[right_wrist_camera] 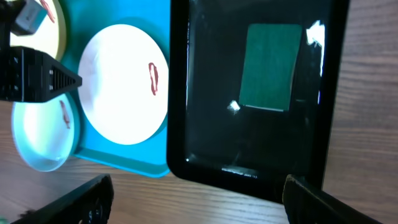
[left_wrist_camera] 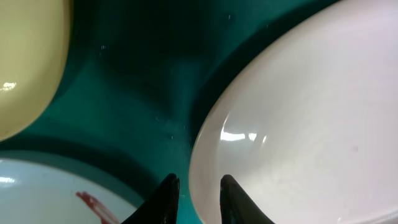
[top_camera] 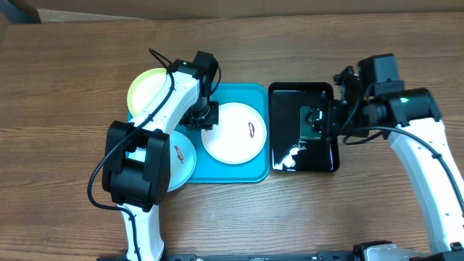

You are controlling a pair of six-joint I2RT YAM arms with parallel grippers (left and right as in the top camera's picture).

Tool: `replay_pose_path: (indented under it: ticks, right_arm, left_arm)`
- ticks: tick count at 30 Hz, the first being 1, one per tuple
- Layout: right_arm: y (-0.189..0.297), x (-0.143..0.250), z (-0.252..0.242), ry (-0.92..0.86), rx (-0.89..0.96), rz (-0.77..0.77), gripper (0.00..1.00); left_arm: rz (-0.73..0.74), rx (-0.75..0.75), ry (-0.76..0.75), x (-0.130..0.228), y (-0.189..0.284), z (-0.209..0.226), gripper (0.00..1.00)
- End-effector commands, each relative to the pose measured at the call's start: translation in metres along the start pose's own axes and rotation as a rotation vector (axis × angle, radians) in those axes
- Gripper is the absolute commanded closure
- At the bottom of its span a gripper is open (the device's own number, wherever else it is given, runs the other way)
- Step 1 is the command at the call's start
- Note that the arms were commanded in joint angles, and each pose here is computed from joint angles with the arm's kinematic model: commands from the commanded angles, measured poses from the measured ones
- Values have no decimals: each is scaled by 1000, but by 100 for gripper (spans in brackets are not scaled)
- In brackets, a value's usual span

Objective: Clean dirty plates on tray and stack at the side
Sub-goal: 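Move the right gripper over the black tray above the green sponge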

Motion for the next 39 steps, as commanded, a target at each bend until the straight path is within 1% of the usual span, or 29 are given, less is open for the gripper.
replay_pose_path:
  ticks: [1, 5, 11, 15, 19, 23, 25, 29, 34, 36, 39]
  right_arm:
    - [-1, -4, 2, 37, 75, -49, 12]
    - [-1, -6, 0, 44, 113, -66, 13]
    - [-3, -8, -4, 44, 145, -78, 20]
    - [-10, -10, -5, 40, 151, -63, 20]
    - [-18, -12, -7, 35, 161, -43, 21]
    - [-19, -14, -8, 36, 163, -49, 21]
    - [-19, -15, -8, 37, 170, -58, 21]
    - [-18, -19, -11, 39, 201, -81, 22]
    - [-24, -23, -12, 44, 192, -106, 25]
    - [-30, -24, -14, 47, 187, -117, 26]
    - [-40, -23, -18, 48, 184, -122, 28]
  left_arm:
    - [17, -11, 21, 3, -13, 1, 75]
    - [18, 6, 21, 4, -15, -1, 75]
    - [16, -19, 21, 4, -16, 2, 76]
    - [16, -19, 21, 4, -18, 2, 77]
    - [15, -19, 22, 6, -23, 3, 79]
    - [13, -19, 21, 5, -23, 3, 85]
    - [10, -18, 21, 5, -23, 3, 86]
    - [11, -18, 21, 5, -23, 3, 83]
    - [15, -20, 21, 6, -25, 3, 82]
    - [16, -20, 21, 7, -26, 3, 84]
    - [16, -20, 21, 7, -26, 3, 93]
Point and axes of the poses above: each gripper's point midway between its finger pads, its own y axis back along the fingers, its own z axis along the line the jaws close on, x = y × z, the point moved 5 cm from there along y, back along the fingers, and after that the axes turned 12 degrees about -y, right-handed, at the moved point
